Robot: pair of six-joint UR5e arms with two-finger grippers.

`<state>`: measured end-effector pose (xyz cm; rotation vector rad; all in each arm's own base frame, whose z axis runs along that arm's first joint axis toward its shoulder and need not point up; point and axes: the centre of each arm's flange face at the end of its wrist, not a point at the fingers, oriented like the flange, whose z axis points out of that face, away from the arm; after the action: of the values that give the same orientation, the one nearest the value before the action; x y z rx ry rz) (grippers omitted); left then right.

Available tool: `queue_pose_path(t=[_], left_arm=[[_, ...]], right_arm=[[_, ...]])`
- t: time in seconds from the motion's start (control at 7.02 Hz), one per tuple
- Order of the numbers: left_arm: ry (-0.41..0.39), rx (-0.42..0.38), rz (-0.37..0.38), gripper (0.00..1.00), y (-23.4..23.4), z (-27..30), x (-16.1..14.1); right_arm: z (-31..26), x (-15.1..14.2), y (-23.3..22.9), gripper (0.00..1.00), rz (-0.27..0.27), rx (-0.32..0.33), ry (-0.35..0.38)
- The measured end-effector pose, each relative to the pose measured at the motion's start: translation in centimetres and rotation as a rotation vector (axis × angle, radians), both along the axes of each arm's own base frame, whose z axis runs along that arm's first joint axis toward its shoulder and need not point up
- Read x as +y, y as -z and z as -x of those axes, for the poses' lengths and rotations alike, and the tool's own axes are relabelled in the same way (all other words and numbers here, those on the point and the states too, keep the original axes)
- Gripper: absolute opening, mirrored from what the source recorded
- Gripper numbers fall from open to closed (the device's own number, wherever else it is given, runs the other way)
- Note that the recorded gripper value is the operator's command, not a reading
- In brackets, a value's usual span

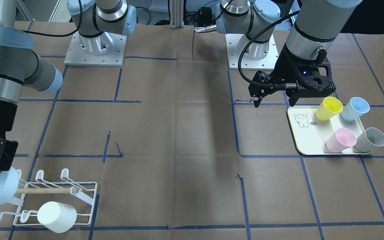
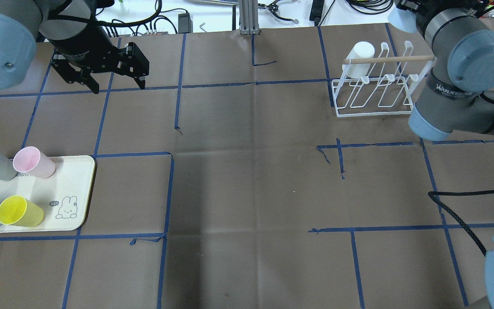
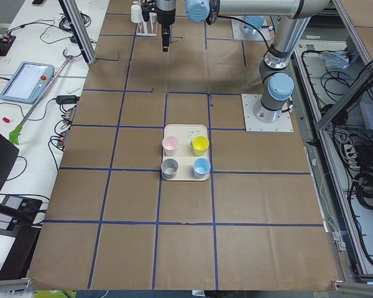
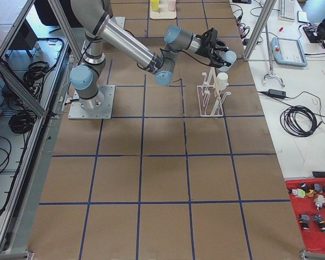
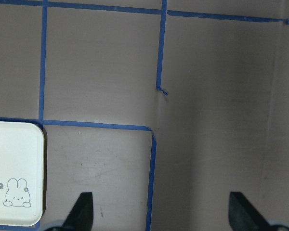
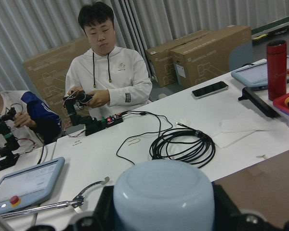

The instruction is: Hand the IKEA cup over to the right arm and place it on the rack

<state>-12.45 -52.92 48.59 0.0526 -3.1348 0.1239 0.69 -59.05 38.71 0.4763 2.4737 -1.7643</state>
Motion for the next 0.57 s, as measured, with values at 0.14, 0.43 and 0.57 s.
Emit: queue_pose_path(t=[0.14, 0.43, 0.57], left_arm=[[0.036, -0.002, -0.001, 0.99, 0.1, 0.1, 0.0], [0.075, -0.005, -0.005, 0.99, 0.2, 0.1, 0.0], [0.091, -0.006, -0.004, 0.99, 0.2, 0.0, 0.0]], right_arm=[[0.8, -0.1, 0.1, 0.09, -0.006, 0.024, 0.004], [1.8, -0.1, 0.2, 0.09, -0.01, 0.035, 0.013], [3.0, -0.2, 0.3, 0.09, -0.012, 0.037, 0.027]])
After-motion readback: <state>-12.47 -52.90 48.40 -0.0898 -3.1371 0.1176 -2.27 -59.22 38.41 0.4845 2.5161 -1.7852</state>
